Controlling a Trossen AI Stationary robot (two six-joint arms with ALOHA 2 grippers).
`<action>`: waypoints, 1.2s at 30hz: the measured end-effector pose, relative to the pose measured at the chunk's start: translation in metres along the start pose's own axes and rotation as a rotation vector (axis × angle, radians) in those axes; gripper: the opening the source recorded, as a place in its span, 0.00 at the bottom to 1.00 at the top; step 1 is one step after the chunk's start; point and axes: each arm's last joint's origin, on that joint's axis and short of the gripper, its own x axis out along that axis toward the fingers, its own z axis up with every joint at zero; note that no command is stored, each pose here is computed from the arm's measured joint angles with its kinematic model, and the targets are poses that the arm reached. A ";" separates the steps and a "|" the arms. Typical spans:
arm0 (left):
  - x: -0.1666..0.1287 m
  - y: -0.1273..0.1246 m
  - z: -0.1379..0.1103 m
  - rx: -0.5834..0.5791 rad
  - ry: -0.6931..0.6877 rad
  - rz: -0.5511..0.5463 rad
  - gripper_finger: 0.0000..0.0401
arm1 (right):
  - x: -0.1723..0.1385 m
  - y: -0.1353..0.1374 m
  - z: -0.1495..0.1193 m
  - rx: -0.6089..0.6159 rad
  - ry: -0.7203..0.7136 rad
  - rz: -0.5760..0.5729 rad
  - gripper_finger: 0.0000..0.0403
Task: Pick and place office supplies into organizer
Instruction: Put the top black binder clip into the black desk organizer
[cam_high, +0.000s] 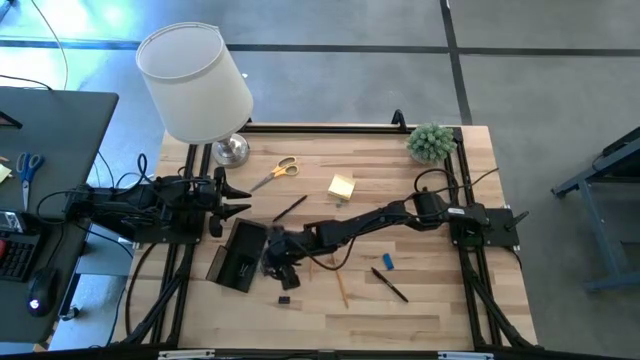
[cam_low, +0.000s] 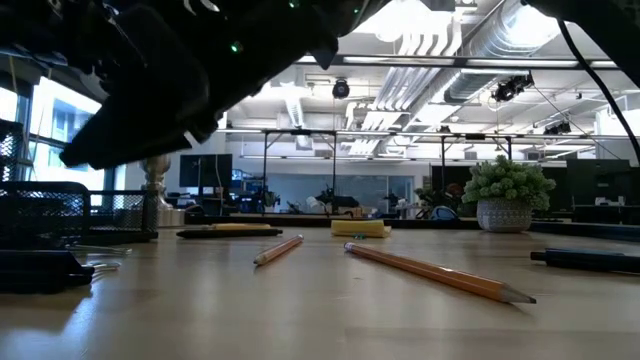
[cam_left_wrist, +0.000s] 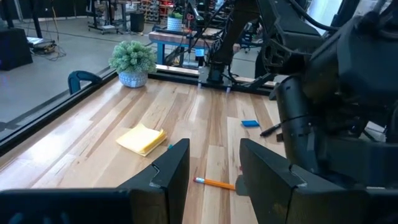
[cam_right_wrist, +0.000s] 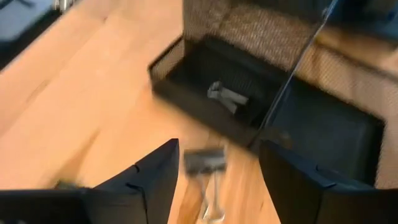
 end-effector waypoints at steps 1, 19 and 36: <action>0.000 0.000 0.000 0.000 0.000 0.000 0.33 | 0.000 0.001 -0.001 -0.002 0.006 0.015 0.52; 0.000 0.000 0.000 0.000 -0.001 0.003 0.33 | 0.033 0.002 -0.036 -0.053 0.094 0.026 0.42; 0.000 0.000 0.000 0.000 -0.001 0.003 0.33 | 0.031 -0.003 -0.041 -0.022 0.134 0.068 0.03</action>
